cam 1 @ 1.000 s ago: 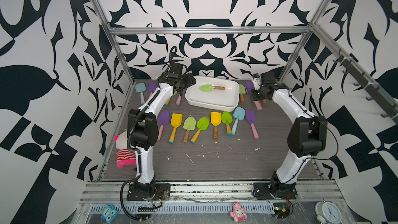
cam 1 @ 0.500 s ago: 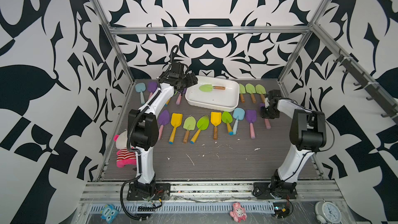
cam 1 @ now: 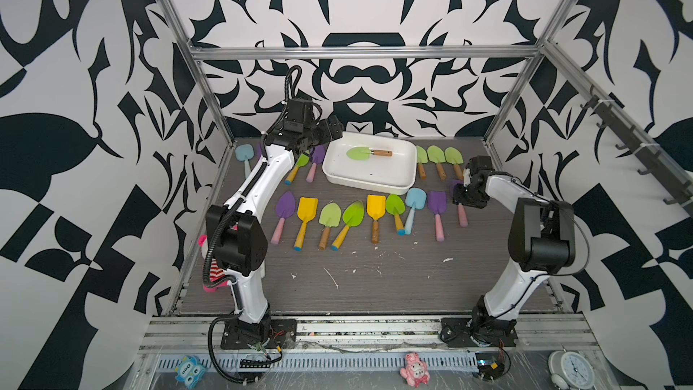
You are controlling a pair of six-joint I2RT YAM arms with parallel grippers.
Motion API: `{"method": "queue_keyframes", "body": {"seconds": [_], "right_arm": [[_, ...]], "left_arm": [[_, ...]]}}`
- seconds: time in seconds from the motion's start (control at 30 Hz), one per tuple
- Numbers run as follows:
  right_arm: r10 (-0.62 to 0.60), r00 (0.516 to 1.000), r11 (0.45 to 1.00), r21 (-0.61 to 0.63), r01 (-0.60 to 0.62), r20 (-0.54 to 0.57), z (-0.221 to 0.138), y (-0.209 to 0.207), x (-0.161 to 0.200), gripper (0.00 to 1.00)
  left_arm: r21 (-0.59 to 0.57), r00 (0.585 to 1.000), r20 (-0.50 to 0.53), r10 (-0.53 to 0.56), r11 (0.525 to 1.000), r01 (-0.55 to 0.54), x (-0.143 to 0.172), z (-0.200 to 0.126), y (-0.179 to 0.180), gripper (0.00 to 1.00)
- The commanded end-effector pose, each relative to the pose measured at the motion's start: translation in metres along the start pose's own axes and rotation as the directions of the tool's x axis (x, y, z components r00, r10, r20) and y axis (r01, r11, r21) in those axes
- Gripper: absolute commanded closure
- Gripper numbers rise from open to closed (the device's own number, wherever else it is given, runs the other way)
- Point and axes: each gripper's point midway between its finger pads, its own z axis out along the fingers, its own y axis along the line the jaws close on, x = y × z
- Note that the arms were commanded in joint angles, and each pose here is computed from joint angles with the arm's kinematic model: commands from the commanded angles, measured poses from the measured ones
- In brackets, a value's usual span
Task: Take the shovel out of the storage box
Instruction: Place the shovel at the center of the board, then adjust the shovel at the center of the board.
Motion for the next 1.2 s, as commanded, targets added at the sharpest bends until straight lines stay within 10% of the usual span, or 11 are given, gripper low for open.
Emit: {"method": "queue_keyframes", "body": {"seconds": [0.0, 0.43, 1.03, 1.17], "right_arm": [[0.050, 0.995, 0.994, -0.101, -0.041, 0.086, -0.047, 0.030, -0.015, 0.39], [-0.127, 0.978, 0.925, -0.375, 0.057, -0.163, -0.056, 0.209, 0.083, 0.42], [-0.242, 0.917, 0.941, -0.307, 0.142, -0.318, -0.035, 0.224, 0.146, 0.83], [-0.242, 0.916, 0.943, -0.300, 0.144, -0.320, -0.036, 0.223, 0.147, 0.79]], "left_arm": [[-0.039, 1.000, -0.011, 0.024, 0.999, -0.024, 0.007, -0.014, 0.008, 0.05], [-0.135, 0.999, -0.051, -0.011, 0.991, 0.004, 0.048, -0.036, 0.060, 0.04], [-0.179, 0.992, -0.106, -0.065, 0.983, 0.046, 0.081, -0.037, 0.085, 0.05], [-0.184, 0.991, -0.109, -0.072, 0.982, 0.051, 0.083, -0.037, 0.089, 0.06]]}}
